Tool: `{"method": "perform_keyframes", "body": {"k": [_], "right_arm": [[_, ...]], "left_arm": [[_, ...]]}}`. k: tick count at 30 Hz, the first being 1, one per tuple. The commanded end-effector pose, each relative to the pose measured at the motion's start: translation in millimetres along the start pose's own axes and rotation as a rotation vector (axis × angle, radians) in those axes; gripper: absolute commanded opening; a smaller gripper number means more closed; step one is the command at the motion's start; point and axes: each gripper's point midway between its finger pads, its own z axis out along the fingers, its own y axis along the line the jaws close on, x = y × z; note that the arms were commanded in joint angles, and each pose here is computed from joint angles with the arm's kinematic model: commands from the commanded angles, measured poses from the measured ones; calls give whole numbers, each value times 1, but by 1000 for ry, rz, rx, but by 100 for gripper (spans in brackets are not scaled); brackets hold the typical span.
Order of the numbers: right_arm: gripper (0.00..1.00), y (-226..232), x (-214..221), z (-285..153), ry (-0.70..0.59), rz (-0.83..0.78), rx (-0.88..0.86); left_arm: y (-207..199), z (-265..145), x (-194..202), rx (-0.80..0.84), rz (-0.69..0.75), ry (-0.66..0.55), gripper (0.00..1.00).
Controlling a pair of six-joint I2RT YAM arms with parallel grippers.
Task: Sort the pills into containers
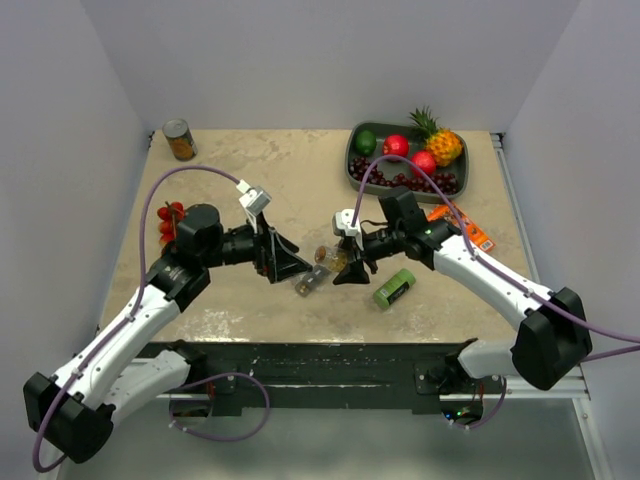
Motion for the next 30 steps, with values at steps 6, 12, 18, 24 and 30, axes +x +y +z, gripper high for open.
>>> {"method": "perform_keyframes", "body": {"k": [6,12,18,24,30], "right_arm": [[2,-4,-25,-9,-52,-80,24],[2,-8,-23,-10,-46,-80,35],[2,-9,-21,-9,-42,-77,40],[2,-10,-20,-8,-36,-73,42],[2,-10,-19,-8,-34,-71,42]], "left_arm": [[13,-12,-42,-111,-153,-193,98],[22,-10,-56,-188,-228,-220,96],[26,-1,-55,-270,-231,-177,93],[28,9,-58,-300,-235,-169,88],[24,26,-51,-287,-240,-137,85]]}}
